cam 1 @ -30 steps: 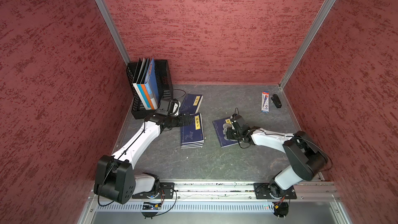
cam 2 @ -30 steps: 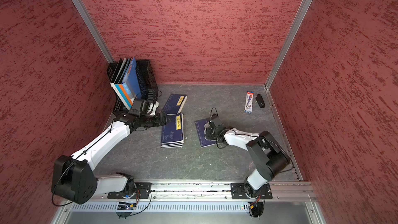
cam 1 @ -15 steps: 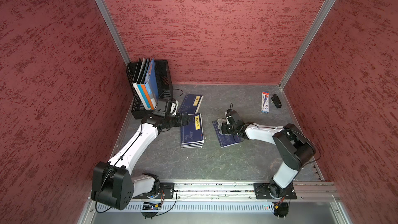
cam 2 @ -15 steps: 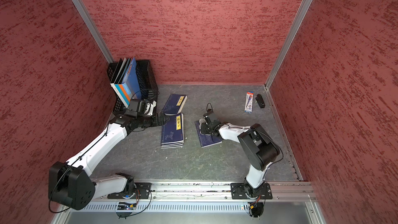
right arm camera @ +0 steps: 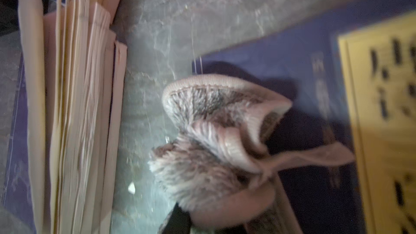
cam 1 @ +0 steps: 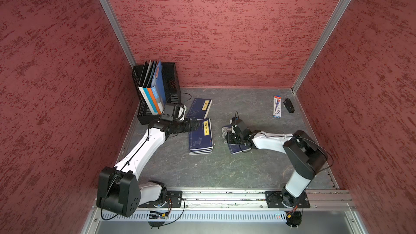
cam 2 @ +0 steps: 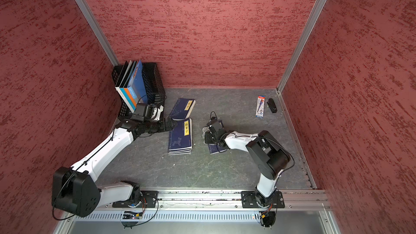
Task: Wipe the cover of the book
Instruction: Wipe the dirt from the cover of the book.
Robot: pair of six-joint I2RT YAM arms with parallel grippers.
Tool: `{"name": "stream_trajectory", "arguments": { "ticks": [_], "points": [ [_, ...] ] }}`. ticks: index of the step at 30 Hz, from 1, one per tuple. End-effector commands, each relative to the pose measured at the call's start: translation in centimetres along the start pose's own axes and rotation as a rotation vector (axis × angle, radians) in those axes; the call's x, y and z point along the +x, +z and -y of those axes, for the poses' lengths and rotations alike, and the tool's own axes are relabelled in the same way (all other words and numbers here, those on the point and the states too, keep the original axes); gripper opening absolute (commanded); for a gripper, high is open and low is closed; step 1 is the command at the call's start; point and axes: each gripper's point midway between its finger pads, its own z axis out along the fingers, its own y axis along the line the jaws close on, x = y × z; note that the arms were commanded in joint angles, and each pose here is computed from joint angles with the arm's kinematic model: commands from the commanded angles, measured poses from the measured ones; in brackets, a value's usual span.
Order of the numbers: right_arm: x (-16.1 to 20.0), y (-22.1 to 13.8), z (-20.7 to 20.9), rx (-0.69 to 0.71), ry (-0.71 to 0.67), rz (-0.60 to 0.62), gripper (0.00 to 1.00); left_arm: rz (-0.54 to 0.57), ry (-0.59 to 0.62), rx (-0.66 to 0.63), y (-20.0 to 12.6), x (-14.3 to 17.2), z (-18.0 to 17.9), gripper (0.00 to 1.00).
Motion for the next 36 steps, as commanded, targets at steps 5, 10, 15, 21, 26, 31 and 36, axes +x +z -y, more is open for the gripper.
{"name": "stream_trajectory", "arguments": {
  "ticks": [5,10,15,21,26,31,36],
  "points": [
    [4.3,2.5,4.1,0.105,-0.022,-0.202,0.14,0.034,0.009,0.021,-0.7,-0.4,0.4,0.99],
    [8.9,-1.1,5.3,0.101,0.018,-0.238,0.14,0.04,0.014,0.025,-0.7,-0.8,0.5,0.99],
    [14.1,-3.8,5.8,0.115,0.047,-0.297,0.14,0.043,0.018,0.023,-0.4,-1.4,0.6,0.99],
    [12.7,-3.6,5.9,0.148,0.032,-0.237,0.15,0.038,0.01,0.026,-0.1,-1.5,0.6,0.99],
    [6.9,-0.3,5.0,0.147,-0.001,-0.174,0.14,0.03,0.008,0.02,0.0,-1.2,0.4,1.0],
    [3.6,2.9,3.7,0.123,-0.041,-0.169,0.14,0.021,0.012,0.023,0.1,-1.1,0.5,1.0],
    [4.4,2.5,3.8,0.111,-0.02,-0.187,0.14,0.025,0.017,0.032,0.1,-1.3,0.7,1.0]
  ]
}}
